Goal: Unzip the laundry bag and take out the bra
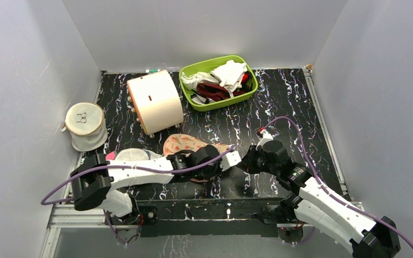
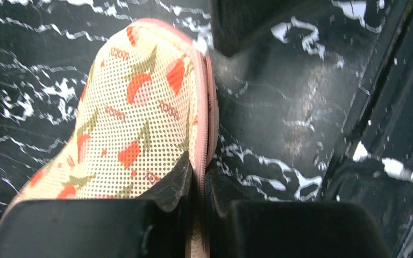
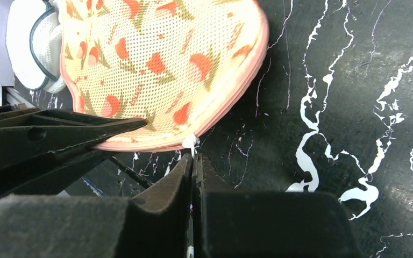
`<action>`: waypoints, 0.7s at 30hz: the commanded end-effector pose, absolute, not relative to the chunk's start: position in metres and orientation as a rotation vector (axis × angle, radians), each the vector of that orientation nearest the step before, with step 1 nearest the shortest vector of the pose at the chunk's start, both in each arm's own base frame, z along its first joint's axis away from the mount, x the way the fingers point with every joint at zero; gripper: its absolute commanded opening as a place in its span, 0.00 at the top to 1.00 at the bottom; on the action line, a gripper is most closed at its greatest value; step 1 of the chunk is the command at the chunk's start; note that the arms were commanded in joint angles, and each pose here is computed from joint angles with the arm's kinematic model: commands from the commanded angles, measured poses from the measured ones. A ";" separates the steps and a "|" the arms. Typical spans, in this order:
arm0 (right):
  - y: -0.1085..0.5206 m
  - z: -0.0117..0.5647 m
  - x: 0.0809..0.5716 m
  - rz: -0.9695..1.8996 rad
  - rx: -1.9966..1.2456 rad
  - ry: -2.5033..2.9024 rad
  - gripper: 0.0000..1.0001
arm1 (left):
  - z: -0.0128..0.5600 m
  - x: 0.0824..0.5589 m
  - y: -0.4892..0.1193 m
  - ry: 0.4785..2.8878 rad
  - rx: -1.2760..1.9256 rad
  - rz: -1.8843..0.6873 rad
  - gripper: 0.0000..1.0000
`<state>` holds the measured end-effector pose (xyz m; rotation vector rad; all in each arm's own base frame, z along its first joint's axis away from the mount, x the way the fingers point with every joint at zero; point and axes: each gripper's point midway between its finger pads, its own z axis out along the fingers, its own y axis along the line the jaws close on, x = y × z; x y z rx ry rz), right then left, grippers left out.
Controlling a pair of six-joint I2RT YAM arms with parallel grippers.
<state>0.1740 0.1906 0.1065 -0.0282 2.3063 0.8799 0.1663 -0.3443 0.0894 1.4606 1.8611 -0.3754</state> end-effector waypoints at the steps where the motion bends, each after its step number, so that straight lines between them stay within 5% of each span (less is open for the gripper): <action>1: 0.190 0.122 0.189 0.851 -0.011 2.243 1.00 | 0.089 0.156 -0.325 1.851 1.406 -0.422 1.00; 7: 0.210 0.131 0.183 0.980 -0.146 2.183 1.00 | 0.079 0.145 -0.314 1.969 1.333 -0.465 1.00; 13: 0.220 0.136 0.172 1.054 -0.259 2.171 1.00 | 0.092 0.134 -0.312 2.046 1.259 -0.546 0.59; 21: 0.226 0.138 0.164 1.133 -0.285 2.150 1.00 | 0.127 0.138 -0.343 2.040 1.202 -0.635 0.47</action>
